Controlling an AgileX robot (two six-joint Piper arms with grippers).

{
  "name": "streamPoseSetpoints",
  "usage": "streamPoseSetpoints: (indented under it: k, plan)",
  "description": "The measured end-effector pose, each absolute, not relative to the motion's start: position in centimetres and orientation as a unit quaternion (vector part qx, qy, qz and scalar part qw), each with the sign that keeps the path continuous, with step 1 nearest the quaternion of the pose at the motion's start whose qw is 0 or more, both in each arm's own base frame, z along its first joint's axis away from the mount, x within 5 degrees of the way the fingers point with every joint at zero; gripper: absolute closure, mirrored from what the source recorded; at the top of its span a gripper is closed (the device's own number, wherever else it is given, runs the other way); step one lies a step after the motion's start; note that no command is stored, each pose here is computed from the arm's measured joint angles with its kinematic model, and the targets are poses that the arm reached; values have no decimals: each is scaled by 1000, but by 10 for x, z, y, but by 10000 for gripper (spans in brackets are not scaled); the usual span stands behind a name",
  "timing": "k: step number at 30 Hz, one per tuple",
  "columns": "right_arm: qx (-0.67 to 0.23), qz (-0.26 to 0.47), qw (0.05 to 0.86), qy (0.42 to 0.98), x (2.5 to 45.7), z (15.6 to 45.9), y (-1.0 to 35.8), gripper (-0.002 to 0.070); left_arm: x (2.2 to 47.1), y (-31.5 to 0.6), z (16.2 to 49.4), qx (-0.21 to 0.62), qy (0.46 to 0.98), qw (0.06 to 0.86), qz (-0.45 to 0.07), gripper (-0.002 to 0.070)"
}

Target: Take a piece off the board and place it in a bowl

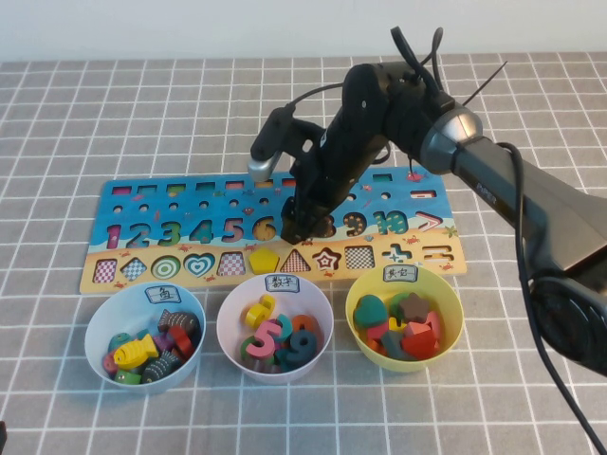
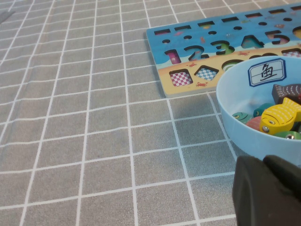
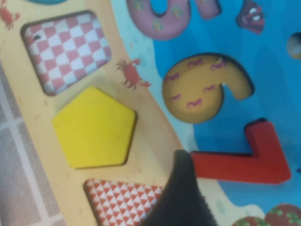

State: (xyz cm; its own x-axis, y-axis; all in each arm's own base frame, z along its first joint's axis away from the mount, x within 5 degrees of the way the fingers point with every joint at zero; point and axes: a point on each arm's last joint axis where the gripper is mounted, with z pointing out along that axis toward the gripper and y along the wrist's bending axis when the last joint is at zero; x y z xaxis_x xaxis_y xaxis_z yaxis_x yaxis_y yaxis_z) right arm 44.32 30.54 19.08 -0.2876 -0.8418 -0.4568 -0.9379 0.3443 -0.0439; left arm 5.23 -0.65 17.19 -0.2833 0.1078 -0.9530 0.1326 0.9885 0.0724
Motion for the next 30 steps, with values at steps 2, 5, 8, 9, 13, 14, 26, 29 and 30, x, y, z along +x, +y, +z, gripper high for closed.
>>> streamPoseSetpoints:
  k: [2, 5, 8, 9, 13, 14, 26, 29, 30]
  plan:
    - [-555, 118, 209, 797, 444, 192, 306, 188, 52, -6, 172, 75, 801, 594, -10, 676]
    - [-551, 117, 214, 798, 444, 192, 307, 188, 52, -6, 172, 75, 801, 594, -10, 676]
    - [-549, 116, 214, 800, 445, 192, 307, 187, 52, -6, 172, 75, 801, 594, -10, 676]
    - [-549, 115, 214, 800, 445, 192, 306, 187, 52, -6, 172, 75, 801, 594, -10, 676]
    - [-550, 115, 214, 799, 444, 192, 307, 187, 52, -6, 172, 75, 801, 594, -10, 676]
    - [-550, 115, 214, 799, 444, 192, 307, 187, 52, -6, 172, 75, 801, 594, -10, 676]
    - [-552, 110, 220, 797, 444, 191, 310, 187, 52, -6, 172, 75, 801, 594, -10, 676]
    - [-552, 110, 218, 797, 444, 189, 310, 186, 52, -6, 172, 75, 801, 594, -10, 676]
    - [-552, 110, 219, 797, 445, 189, 310, 187, 52, -6, 172, 75, 801, 594, -10, 676]
